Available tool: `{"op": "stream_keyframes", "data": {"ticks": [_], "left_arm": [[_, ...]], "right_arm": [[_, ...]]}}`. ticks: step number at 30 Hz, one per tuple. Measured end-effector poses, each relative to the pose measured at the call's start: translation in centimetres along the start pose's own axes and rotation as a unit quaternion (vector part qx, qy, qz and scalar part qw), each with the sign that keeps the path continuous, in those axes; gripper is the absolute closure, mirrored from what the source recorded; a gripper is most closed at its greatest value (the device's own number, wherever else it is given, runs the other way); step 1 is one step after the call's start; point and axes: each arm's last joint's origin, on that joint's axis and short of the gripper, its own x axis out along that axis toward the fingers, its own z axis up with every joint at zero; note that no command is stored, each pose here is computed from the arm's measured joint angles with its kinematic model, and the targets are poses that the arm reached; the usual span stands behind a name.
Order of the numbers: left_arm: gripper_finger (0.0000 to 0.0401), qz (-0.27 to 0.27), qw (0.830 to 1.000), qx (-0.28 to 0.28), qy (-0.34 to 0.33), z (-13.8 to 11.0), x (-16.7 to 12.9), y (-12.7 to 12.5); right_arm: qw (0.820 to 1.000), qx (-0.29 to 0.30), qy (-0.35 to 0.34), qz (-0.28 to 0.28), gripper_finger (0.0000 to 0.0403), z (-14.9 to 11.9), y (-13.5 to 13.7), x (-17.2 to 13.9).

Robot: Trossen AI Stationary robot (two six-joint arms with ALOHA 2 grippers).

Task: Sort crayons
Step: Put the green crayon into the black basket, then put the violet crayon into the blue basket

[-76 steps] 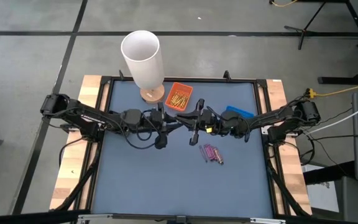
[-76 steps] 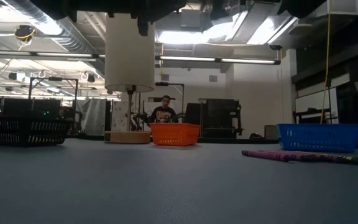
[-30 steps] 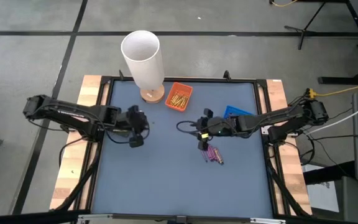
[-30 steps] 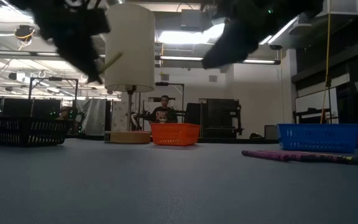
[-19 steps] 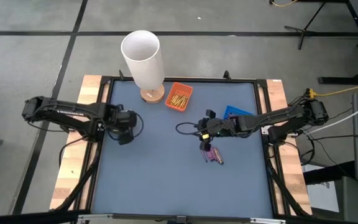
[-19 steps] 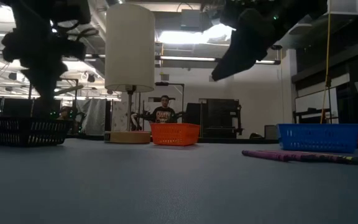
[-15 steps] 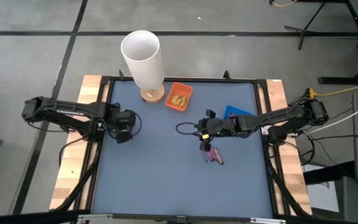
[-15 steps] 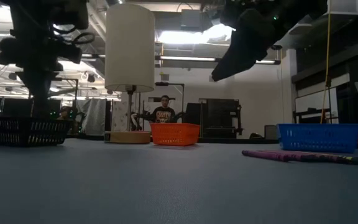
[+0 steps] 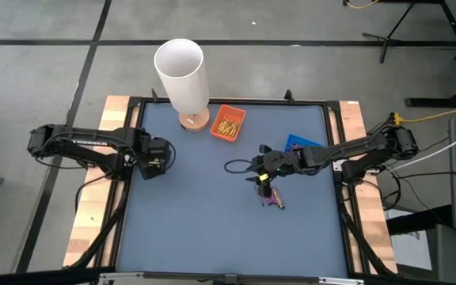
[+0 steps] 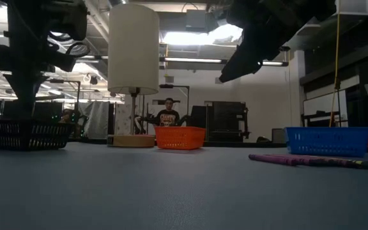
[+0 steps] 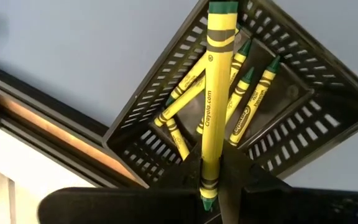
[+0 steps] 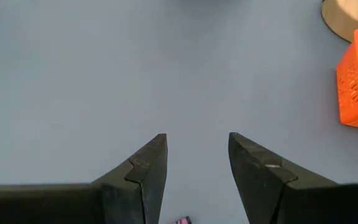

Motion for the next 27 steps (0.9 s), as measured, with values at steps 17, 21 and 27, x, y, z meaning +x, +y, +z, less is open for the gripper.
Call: {"op": "stream_keyframes", "data": {"ticks": [17,21,27], "left_arm": [[0.0303,-0.001,0.999,-0.033,0.004,0.1,0.1,0.3],[0.0282,-0.001,0.999,-0.054,0.005,0.1,0.1,0.3],[0.0258,-0.002,0.998,-0.064,0.002,0.1,0.1,0.3]], "right_arm": [[0.996,0.067,0.054,-0.008,0.0233,-1.1,-0.1,-0.1],[0.989,0.115,0.089,-0.02,0.0233,-1.7,-0.2,-0.2],[0.972,0.179,0.146,-0.043,0.0233,-2.9,0.0,-0.5]]}}
